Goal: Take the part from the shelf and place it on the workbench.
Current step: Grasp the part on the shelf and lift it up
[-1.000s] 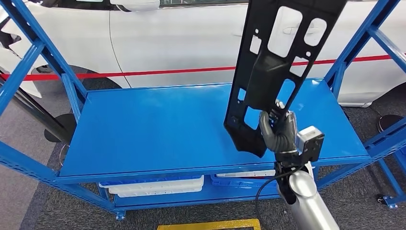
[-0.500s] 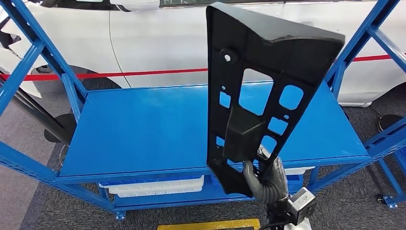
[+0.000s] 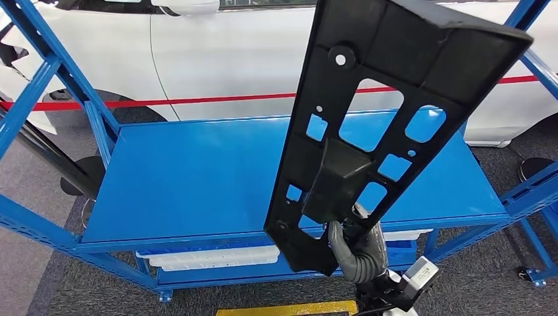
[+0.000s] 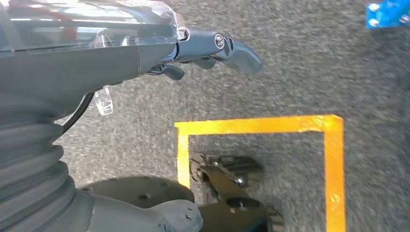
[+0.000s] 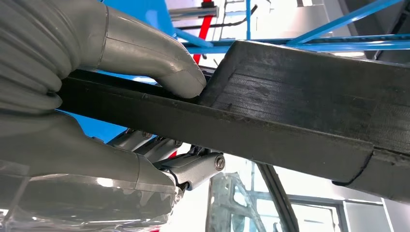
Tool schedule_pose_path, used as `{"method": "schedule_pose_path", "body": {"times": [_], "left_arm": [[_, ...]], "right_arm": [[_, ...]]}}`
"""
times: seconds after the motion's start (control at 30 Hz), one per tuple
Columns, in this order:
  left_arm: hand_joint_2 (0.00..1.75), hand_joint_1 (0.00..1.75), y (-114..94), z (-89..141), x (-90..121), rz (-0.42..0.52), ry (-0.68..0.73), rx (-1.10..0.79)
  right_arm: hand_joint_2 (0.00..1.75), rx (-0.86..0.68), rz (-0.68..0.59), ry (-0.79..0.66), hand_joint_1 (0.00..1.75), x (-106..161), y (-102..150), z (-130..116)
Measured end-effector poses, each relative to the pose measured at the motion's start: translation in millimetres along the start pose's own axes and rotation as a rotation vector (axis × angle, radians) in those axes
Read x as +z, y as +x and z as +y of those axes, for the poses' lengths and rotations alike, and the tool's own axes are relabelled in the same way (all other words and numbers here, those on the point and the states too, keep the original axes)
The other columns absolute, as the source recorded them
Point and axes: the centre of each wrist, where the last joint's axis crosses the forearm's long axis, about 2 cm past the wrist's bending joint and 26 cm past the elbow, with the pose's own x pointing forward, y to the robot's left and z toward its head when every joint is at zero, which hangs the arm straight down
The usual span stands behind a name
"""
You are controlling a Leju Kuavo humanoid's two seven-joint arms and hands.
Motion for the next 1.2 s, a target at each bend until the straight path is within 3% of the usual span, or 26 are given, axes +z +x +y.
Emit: {"method": "schedule_pose_path", "body": {"times": [0.4,1.2], "left_arm": [[1.75,0.00,-3.0,11.7,-3.2,0.100,0.017,-0.014],[1.75,0.00,-9.0,38.0,-9.6,0.122,0.024,-0.111]], "right_arm": [[1.75,-0.105,0.025,-0.002,1.75,-4.1,-12.3,17.5],[1.75,-0.167,0.065,-0.012,1.75,0.0,-28.7,38.5]]}}
